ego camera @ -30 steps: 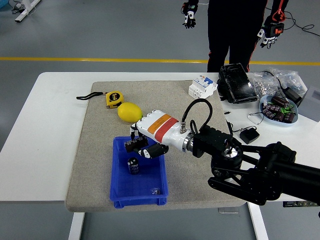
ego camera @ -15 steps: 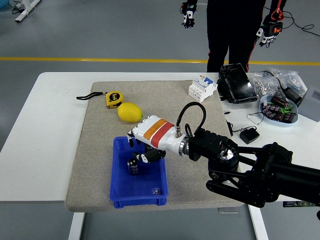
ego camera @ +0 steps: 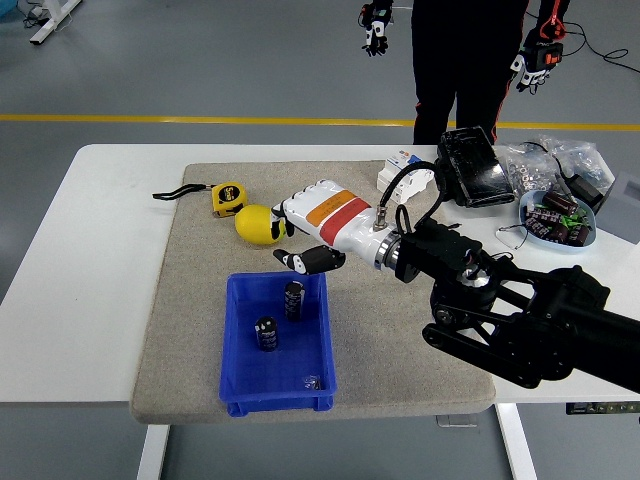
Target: Pick up the battery,place it into the box
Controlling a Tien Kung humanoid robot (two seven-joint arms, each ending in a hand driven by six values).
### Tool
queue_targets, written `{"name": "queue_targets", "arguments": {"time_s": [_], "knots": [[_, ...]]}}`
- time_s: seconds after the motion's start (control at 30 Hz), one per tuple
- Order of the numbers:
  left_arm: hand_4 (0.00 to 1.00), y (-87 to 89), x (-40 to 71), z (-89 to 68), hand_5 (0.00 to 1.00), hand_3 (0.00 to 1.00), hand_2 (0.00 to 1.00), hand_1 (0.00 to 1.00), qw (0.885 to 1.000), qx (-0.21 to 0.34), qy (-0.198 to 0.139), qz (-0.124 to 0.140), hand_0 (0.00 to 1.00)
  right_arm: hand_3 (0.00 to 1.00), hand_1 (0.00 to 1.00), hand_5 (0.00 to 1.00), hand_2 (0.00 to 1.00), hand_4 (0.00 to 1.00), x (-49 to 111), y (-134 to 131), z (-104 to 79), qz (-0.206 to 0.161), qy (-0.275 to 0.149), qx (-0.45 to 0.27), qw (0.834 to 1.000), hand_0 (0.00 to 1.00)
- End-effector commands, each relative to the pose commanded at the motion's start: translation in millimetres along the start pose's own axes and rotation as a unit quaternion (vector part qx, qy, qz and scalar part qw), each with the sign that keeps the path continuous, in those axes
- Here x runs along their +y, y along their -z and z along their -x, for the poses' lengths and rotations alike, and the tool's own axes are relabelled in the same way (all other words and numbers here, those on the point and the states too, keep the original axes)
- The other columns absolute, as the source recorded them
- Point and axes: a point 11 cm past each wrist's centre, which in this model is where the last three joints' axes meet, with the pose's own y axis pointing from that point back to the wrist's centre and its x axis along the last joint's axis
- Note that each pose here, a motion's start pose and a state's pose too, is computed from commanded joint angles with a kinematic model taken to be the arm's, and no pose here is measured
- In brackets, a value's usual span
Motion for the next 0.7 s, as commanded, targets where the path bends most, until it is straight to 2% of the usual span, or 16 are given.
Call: {"name": "queue_targets", "arguments": {"time_s": [0.17,0.27,0.3,0.47,0.5,0.67,0.7], "knots": [[0.626,2.2,-0.1,1.4,0.571,0.578,0.658,0.659,1.000,0.002,0.001,-0.002,0.666,0.512,0.427,0.322,0.495,0.687,9.7,-36,-9.8,0.051,-0.020,-0.018,0.998,0.293],[0.626,3.2,-0.1,2.3,0.571,0.578,0.658,0.659,1.000,0.004,0.001,-0.003,0.666,0.512,0.427,0.322,0.495,0.687,24.0,-66,-12.4,0.091,-0.031,-0.036,0.995,0.293],[0.626,3.3,-0.1,2.5,0.571,0.578,0.658,0.658,1.000,0.004,0.001,-0.003,0.667,0.513,0.438,0.321,0.500,0.694,28.4,-74,-12.3,0.102,-0.034,-0.043,0.993,0.351],[0.626,1.1,0.2,2.6,0.571,0.578,0.658,0.658,1.000,0.005,0.001,0.000,0.667,0.513,0.438,0.321,0.500,0.694,59.0,-123,-17.6,0.176,-0.064,-0.080,0.979,0.351],[0.626,0.8,0.2,2.6,0.571,0.578,0.658,0.658,1.000,0.006,0.001,0.000,0.668,0.520,0.474,0.328,0.526,0.702,63.4,-130,-18.6,0.186,-0.068,-0.084,0.977,0.414],[0.626,-0.6,0.6,3.6,0.571,0.578,0.658,0.658,1.000,0.007,0.001,0.001,0.668,0.520,0.474,0.328,0.526,0.702,95.5,-167,-17.9,0.246,-0.084,-0.109,0.960,0.414],[0.626,-0.6,0.6,3.9,0.571,0.578,0.659,0.658,1.000,0.007,0.002,0.001,0.667,0.553,0.530,0.339,0.613,0.725,100.6,-172,-16.6,0.254,-0.083,-0.112,0.957,0.491]]}}
